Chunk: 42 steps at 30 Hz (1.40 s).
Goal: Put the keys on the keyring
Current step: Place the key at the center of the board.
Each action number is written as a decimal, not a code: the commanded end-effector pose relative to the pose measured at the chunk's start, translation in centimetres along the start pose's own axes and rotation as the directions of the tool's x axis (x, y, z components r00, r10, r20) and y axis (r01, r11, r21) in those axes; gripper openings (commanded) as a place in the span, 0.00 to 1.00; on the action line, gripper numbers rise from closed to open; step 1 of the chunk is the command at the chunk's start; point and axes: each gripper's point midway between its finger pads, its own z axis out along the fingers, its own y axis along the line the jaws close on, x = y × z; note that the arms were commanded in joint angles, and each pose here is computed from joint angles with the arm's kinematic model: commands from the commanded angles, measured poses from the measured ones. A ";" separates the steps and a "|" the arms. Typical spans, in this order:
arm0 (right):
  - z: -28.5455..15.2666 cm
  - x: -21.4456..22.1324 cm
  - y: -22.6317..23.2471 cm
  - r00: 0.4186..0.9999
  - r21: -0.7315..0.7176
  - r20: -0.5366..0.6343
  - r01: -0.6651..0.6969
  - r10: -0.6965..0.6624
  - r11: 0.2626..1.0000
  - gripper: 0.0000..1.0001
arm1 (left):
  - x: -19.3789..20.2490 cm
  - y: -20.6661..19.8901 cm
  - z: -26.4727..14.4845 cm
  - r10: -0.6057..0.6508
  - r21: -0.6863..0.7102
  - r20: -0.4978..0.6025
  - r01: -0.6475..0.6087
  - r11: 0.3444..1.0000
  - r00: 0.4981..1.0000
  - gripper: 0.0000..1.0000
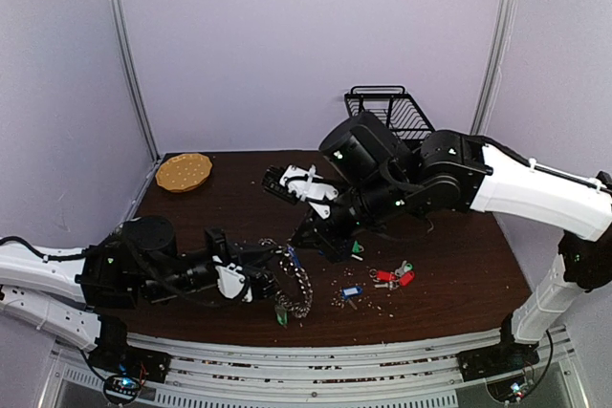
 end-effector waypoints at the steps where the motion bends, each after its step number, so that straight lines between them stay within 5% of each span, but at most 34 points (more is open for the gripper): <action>1: -0.1 0.1 -0.5 0.999 0.043 -0.030 0.015 -0.014 0.999 0.00 | -1.8 2.9 -0.2 -0.037 -0.083 0.049 0.041 0.996 0.998 0.00; 31: 0.7 -0.9 2.4 1.000 -0.109 0.009 -0.013 0.014 0.994 0.00 | -0.7 3.2 0.7 -0.082 -0.109 -0.023 0.079 0.991 0.996 0.00; 42: 0.6 -0.1 -0.1 0.996 -0.031 0.020 -0.091 0.091 0.995 0.00 | -1.1 3.3 0.2 -0.169 -0.128 0.031 0.172 0.977 0.985 0.00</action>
